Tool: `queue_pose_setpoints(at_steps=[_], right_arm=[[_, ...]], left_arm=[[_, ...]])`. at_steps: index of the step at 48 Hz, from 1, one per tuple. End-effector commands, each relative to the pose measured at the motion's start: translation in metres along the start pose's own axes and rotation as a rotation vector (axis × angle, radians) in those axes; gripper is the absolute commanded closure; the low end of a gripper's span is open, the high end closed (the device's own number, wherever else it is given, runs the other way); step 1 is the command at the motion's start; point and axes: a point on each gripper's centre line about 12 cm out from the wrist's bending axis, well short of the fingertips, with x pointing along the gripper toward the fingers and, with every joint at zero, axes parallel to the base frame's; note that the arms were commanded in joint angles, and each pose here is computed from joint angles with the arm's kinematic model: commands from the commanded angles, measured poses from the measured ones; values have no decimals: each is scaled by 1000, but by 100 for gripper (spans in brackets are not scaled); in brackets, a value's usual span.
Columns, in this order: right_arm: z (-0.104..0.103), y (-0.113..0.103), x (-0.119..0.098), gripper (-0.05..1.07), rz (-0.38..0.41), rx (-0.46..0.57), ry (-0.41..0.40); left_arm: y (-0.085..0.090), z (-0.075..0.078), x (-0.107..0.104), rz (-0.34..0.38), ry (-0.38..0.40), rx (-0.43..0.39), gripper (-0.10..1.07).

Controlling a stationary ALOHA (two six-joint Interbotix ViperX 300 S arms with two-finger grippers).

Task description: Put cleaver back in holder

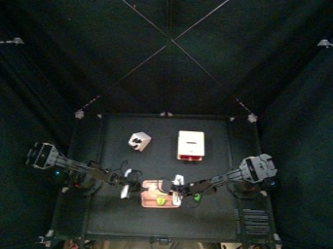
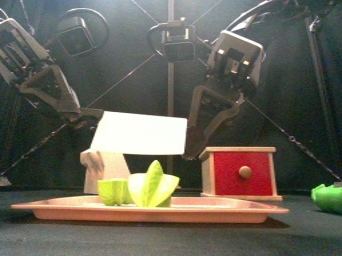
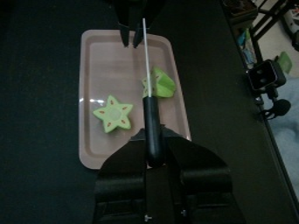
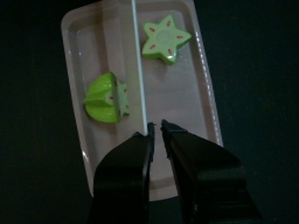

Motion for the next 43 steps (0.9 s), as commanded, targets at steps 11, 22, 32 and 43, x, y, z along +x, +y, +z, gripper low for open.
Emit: queue_pose_setpoints(at_steps=[11,22,32,43], right_arm=[[32,6,-21,46,-14,24,-50],[33,6,-22,46,-22,20,-50],[41,5,-27,46,-30,1,-75],[54,7,-33,46,-35,-18,-112]], left_arm=[[-3,22,-18,20,-49,-22,60],[0,41,-55,115,-7,-125,61],[4,70,-98,231,65,-181,61],[14,104,-131,369,118,-195,61]])
